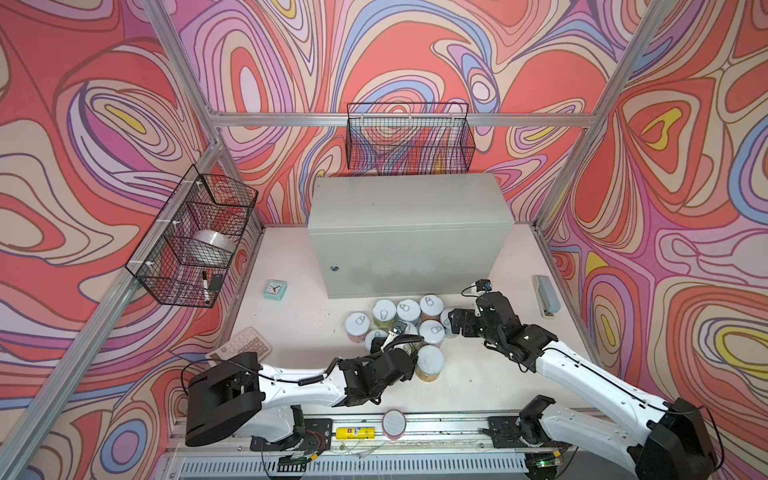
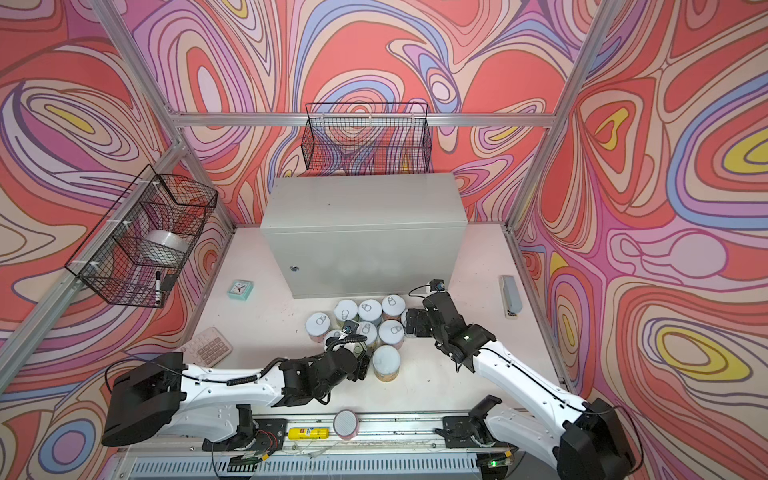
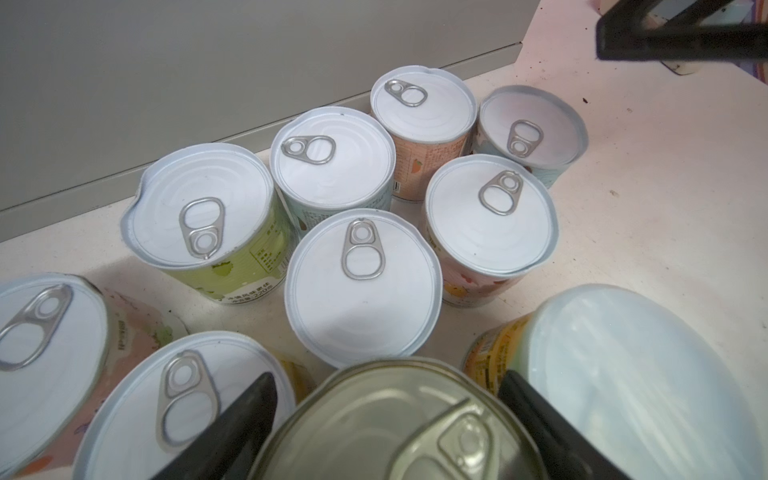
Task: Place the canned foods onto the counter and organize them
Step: 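Lower the left gripper around the gold-lidded dark blue can and close it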
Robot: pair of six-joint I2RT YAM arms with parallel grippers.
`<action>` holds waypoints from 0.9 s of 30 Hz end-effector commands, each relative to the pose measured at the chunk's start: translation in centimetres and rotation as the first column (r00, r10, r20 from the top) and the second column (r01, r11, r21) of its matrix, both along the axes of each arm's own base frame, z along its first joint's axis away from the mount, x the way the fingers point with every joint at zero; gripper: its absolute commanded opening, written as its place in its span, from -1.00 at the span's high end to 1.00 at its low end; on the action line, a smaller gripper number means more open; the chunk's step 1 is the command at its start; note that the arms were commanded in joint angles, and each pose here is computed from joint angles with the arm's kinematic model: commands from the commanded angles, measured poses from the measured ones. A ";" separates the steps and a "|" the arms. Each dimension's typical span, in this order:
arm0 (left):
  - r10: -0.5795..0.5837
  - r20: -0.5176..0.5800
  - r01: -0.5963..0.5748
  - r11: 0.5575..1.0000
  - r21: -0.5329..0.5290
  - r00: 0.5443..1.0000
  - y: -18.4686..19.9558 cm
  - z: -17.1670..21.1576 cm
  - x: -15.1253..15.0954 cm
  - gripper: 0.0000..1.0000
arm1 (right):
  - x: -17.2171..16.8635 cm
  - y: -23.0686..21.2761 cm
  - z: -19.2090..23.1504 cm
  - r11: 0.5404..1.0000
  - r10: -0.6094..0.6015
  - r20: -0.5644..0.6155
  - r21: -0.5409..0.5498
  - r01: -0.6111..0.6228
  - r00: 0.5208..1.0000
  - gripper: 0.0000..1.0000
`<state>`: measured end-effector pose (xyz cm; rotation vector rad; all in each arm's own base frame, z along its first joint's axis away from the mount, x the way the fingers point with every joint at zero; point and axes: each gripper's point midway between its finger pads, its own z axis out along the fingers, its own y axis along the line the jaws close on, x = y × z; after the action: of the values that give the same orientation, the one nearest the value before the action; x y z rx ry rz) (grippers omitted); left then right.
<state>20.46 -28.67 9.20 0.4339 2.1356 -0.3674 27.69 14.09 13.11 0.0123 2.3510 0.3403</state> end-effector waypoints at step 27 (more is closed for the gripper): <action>-0.006 -0.054 0.005 1.000 -0.022 0.999 -0.6 -0.7 -3.1 -0.78 | -0.1 1.6 -2.8 0.998 0.062 -0.056 0.016 -0.062 0.996 -0.97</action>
<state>17.30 -28.37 8.01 0.4607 2.1667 -0.3970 27.49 15.09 10.74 -0.0202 2.4130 0.3741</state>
